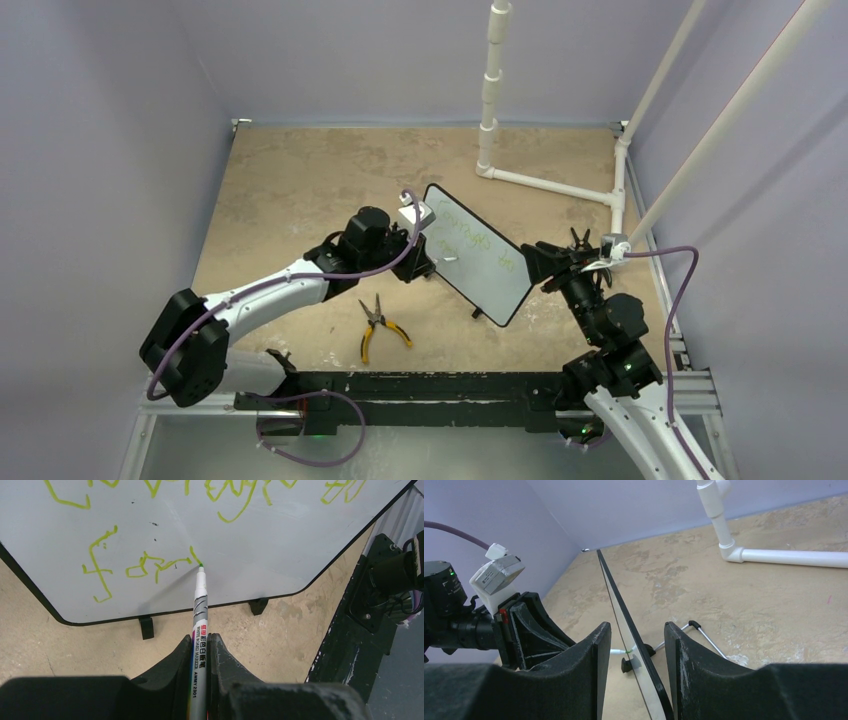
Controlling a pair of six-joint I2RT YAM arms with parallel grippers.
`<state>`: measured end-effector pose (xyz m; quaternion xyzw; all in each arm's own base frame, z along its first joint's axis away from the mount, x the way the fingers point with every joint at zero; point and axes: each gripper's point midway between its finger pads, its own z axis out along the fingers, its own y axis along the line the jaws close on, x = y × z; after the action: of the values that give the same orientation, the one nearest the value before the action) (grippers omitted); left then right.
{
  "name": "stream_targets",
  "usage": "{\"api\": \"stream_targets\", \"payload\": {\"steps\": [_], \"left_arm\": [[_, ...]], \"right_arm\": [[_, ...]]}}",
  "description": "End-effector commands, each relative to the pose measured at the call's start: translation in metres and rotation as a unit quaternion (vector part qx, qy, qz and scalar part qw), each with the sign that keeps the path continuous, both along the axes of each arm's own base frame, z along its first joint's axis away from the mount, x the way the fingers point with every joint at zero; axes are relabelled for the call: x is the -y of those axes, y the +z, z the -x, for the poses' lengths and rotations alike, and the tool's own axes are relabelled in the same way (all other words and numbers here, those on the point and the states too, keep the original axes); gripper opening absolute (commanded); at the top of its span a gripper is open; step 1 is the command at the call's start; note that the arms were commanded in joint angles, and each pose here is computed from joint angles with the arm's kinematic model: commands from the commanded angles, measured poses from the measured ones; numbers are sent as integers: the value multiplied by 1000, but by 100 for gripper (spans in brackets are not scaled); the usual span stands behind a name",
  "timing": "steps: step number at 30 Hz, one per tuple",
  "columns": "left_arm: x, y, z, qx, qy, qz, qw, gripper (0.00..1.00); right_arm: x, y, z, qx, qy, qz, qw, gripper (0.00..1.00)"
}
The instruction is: Write a sentence on the whiteboard
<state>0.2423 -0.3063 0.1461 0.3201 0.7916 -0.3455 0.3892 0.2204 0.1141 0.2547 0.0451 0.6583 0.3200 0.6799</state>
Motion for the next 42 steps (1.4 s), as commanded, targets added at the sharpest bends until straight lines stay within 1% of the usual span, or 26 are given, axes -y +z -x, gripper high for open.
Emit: {"api": "stream_targets", "payload": {"steps": [1, 10, 18, 28, 42], "left_arm": [[13, 21, -7, 20, -5, 31, 999, 0], [12, 38, -7, 38, 3, 55, 998, 0], [7, 46, -11, 50, 20, 61, 997, 0], [0, 27, -11, 28, 35, 35, 998, 0], [-3, 17, -7, 14, 37, 26, 999, 0]], "right_arm": [[1, 6, 0, 14, -5, 0, 1000, 46], [1, 6, -1, 13, -3, 0, 1000, 46], [1, 6, 0, 13, -2, 0, 1000, 46], [1, 7, 0, 14, -2, -1, 1000, 46], [1, 6, 0, 13, -2, 0, 1000, 47]]}}
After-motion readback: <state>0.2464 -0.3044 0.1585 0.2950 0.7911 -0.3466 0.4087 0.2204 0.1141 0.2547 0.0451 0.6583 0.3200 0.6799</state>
